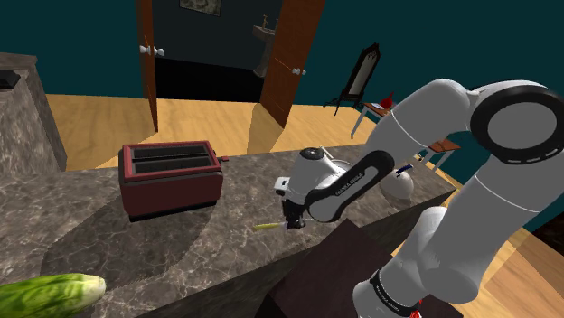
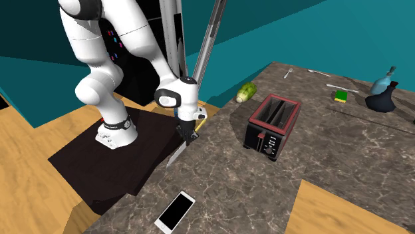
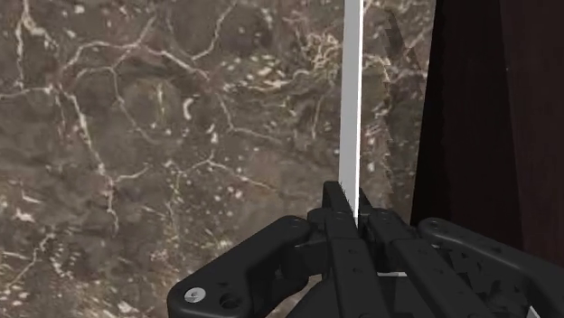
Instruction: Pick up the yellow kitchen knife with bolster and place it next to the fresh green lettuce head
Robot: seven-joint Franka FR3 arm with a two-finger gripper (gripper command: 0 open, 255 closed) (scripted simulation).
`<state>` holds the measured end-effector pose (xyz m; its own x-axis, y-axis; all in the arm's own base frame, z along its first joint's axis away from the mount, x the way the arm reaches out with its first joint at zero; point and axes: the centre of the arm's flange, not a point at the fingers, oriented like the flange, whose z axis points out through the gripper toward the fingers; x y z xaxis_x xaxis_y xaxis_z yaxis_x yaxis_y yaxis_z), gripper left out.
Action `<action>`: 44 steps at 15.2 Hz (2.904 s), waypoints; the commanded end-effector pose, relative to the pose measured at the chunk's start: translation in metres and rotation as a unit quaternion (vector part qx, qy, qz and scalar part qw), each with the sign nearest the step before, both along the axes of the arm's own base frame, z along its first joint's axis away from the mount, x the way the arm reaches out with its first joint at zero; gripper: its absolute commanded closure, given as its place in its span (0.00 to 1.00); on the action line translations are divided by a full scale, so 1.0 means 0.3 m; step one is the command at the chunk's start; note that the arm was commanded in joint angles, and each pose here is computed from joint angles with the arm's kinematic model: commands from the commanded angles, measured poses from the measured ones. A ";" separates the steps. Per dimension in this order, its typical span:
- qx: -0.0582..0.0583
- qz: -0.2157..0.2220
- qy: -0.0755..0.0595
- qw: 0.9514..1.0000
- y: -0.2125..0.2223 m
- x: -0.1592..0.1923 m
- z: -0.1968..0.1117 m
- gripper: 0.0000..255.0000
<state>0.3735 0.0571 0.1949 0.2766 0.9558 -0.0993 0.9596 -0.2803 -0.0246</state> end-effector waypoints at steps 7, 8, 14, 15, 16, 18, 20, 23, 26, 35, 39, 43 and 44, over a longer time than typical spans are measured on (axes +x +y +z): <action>0.000 0.000 0.000 1.000 -0.001 -0.001 0.142 1.00; 0.000 0.000 0.000 1.000 -0.001 -0.001 0.160 1.00; 0.000 0.000 0.000 1.000 -0.001 -0.001 0.265 1.00; 0.000 0.000 0.000 1.000 -0.001 -0.001 0.283 1.00; 0.000 0.000 0.000 1.000 -0.001 -0.001 0.300 1.00; 0.000 0.000 0.000 1.000 -0.001 -0.001 0.335 1.00; 0.000 0.000 0.000 1.000 -0.001 -0.001 0.371 1.00; 0.000 0.000 0.000 1.000 -0.001 -0.001 0.423 1.00; 0.000 0.000 0.000 1.000 0.083 0.028 0.438 1.00; 0.000 0.000 0.000 1.000 0.457 0.156 0.438 1.00; 0.000 0.000 0.000 1.000 0.624 0.212 0.438 1.00; 0.000 0.000 0.000 1.000 0.790 0.269 0.438 1.00; 0.000 0.000 0.000 1.000 0.832 0.283 0.438 1.00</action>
<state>0.4564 0.2909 0.3232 0.2758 0.9560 -0.0999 0.9598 -0.2795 -0.0248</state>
